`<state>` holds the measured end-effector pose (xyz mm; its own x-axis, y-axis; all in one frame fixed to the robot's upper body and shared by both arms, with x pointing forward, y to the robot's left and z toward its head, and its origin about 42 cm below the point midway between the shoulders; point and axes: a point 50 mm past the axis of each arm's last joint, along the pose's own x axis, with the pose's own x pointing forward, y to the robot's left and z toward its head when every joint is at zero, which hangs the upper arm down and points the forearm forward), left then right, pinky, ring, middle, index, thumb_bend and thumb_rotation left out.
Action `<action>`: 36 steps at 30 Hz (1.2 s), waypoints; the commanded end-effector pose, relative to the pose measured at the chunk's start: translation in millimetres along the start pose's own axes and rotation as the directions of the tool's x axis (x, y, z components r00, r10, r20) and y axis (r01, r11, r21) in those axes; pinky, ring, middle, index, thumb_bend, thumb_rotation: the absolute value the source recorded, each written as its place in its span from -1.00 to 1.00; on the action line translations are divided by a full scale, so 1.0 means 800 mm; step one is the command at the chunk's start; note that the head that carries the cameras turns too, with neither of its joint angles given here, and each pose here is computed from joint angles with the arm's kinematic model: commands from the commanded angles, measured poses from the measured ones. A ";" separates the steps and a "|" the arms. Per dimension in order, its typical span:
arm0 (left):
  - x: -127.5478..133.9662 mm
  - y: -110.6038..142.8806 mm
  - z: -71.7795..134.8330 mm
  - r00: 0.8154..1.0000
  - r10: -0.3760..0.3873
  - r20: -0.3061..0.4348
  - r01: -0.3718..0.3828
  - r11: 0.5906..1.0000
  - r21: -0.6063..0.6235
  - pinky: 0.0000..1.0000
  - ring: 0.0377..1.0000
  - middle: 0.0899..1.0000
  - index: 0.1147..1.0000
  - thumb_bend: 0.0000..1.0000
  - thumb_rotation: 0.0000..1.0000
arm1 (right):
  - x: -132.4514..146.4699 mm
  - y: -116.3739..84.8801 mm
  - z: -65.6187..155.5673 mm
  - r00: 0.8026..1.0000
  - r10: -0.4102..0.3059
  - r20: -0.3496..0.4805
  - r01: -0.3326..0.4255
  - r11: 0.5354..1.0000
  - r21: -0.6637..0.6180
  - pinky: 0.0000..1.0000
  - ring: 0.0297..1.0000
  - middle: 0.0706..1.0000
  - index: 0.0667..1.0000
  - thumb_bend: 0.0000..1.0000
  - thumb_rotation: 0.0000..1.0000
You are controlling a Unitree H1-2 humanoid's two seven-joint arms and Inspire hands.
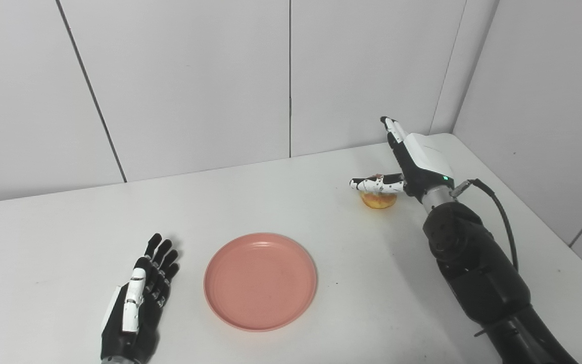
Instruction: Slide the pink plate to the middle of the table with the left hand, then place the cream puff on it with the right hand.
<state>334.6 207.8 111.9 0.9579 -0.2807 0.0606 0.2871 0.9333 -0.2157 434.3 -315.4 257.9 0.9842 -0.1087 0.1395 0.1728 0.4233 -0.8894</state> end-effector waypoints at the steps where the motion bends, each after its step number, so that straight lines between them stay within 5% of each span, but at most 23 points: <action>1: -0.031 0.021 -0.037 0.989 0.053 -0.138 -0.055 0.998 -0.009 1.00 0.97 0.97 0.95 -0.26 1.00 | 0.019 -0.033 0.008 0.998 -0.059 0.014 0.059 0.998 -0.023 0.46 0.91 1.00 1.00 0.88 0.02; 26: -0.033 0.023 -0.034 0.988 0.052 -0.144 -0.053 0.999 -0.006 1.00 0.96 0.97 0.95 -0.26 1.00 | 0.058 -0.009 -0.016 0.995 0.052 -0.083 -0.044 0.995 0.089 0.30 0.77 1.00 1.00 0.93 -0.13; 36: -0.032 0.027 -0.036 0.988 0.047 -0.145 -0.048 0.999 -0.006 1.00 0.97 0.98 0.96 -0.27 1.00 | 0.066 0.000 -0.018 0.994 0.083 -0.077 -0.076 0.993 0.085 0.42 0.80 1.00 0.99 0.89 -0.23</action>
<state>334.6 217.0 112.9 0.9567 -0.2852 0.0587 0.2912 0.9365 -0.1953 473.7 -334.2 222.6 0.9827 -0.1678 -0.0786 0.0210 0.5224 -0.8524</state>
